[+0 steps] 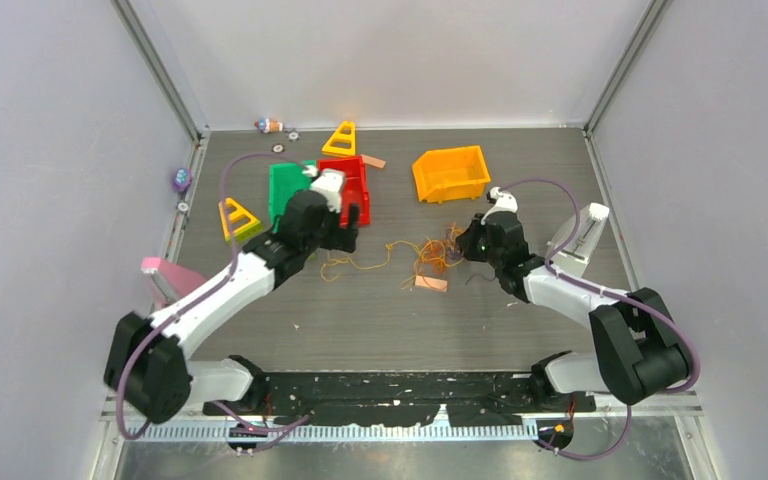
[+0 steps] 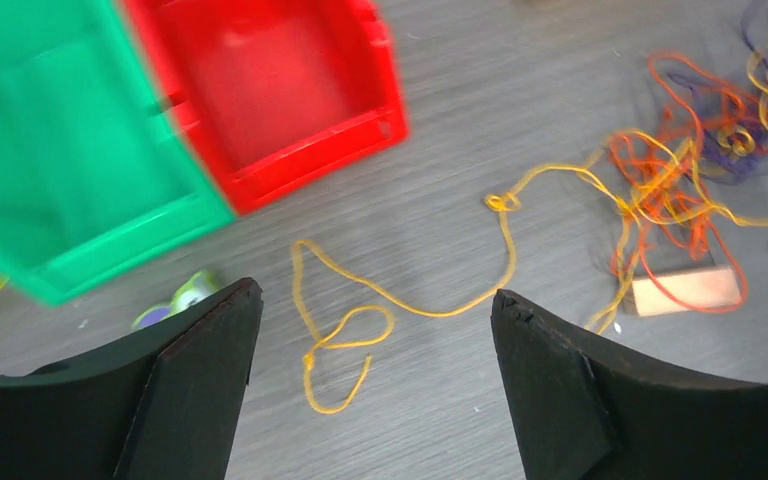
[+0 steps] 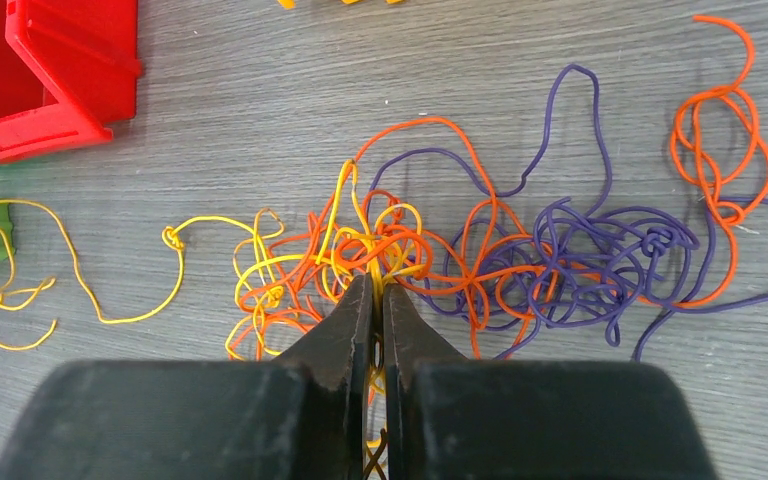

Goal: Untangle the cables

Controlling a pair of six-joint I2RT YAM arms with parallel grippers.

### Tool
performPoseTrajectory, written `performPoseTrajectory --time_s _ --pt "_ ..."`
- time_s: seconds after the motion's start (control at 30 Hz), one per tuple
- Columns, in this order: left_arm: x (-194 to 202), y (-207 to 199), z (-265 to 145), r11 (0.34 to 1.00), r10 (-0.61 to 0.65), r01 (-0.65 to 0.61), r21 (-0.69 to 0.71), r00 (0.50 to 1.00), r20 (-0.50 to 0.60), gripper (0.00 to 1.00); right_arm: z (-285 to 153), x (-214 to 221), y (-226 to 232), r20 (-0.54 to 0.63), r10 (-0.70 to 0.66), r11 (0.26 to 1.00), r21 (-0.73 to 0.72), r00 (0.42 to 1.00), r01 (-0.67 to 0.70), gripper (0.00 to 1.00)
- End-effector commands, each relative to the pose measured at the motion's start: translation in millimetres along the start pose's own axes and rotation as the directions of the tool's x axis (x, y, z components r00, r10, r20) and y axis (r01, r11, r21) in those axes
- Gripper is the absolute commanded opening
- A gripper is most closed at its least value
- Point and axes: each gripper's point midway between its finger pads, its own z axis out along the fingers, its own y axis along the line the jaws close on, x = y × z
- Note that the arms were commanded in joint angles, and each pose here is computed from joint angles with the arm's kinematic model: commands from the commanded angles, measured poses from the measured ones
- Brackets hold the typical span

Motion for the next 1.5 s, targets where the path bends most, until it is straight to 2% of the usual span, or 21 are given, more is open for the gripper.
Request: performPoseTrajectory --time_s 0.0,0.1,0.33,0.63,0.8,0.9,1.03,1.1,1.13,1.17,1.33,1.47 --pt "19 -46 16 0.966 0.196 -0.161 0.204 0.967 -0.162 0.85 2 -23 16 0.051 -0.010 0.999 -0.050 0.999 0.013 0.06" --pt "37 -75 29 0.925 0.269 -0.180 0.333 0.932 -0.242 0.85 2 -24 15 0.053 -0.013 0.999 -0.050 0.999 0.016 0.05" --pt "43 -107 62 0.882 0.347 -0.210 0.422 0.895 -0.280 0.80 2 -24 17 0.052 -0.015 0.998 -0.060 0.999 0.018 0.06" --pt "69 -117 110 0.889 0.348 -0.181 0.421 0.864 -0.365 0.75 1 -24 18 0.054 -0.015 0.998 -0.063 0.998 0.018 0.05" --pt "85 -119 125 0.898 0.337 -0.154 0.412 0.843 -0.420 0.67 0 -25 17 0.059 -0.015 0.998 -0.060 0.998 0.018 0.05" --pt "94 -118 130 0.905 0.331 -0.146 0.400 0.833 -0.444 0.48 0 -25 18 0.059 -0.014 0.998 -0.061 0.998 0.018 0.05" --pt "94 -116 132 0.915 0.311 -0.138 0.379 0.841 -0.443 0.37 1 -25 18 0.058 -0.014 0.998 -0.064 0.998 0.018 0.06" --pt "94 -116 131 0.916 0.309 -0.135 0.378 0.837 -0.451 0.21 1 -24 18 0.057 -0.014 0.998 -0.063 0.998 0.018 0.05" --pt "94 -117 131 0.916 0.309 -0.134 0.378 0.836 -0.453 0.06 1 -25 18 0.059 -0.014 0.998 -0.063 0.998 0.018 0.05" --pt "94 -116 131 0.918 0.305 -0.131 0.375 0.836 -0.456 0.01 1 -24 17 0.057 -0.014 0.998 -0.062 0.998 0.017 0.05" --pt "84 -109 126 0.935 0.277 -0.138 0.327 0.861 -0.428 0.00 1 -25 17 0.060 -0.017 0.998 -0.059 0.998 0.020 0.06" --pt "58 -97 110 0.951 0.231 -0.151 0.269 0.927 -0.295 0.00 2 -25 14 0.054 -0.018 0.999 -0.043 0.998 0.020 0.05"
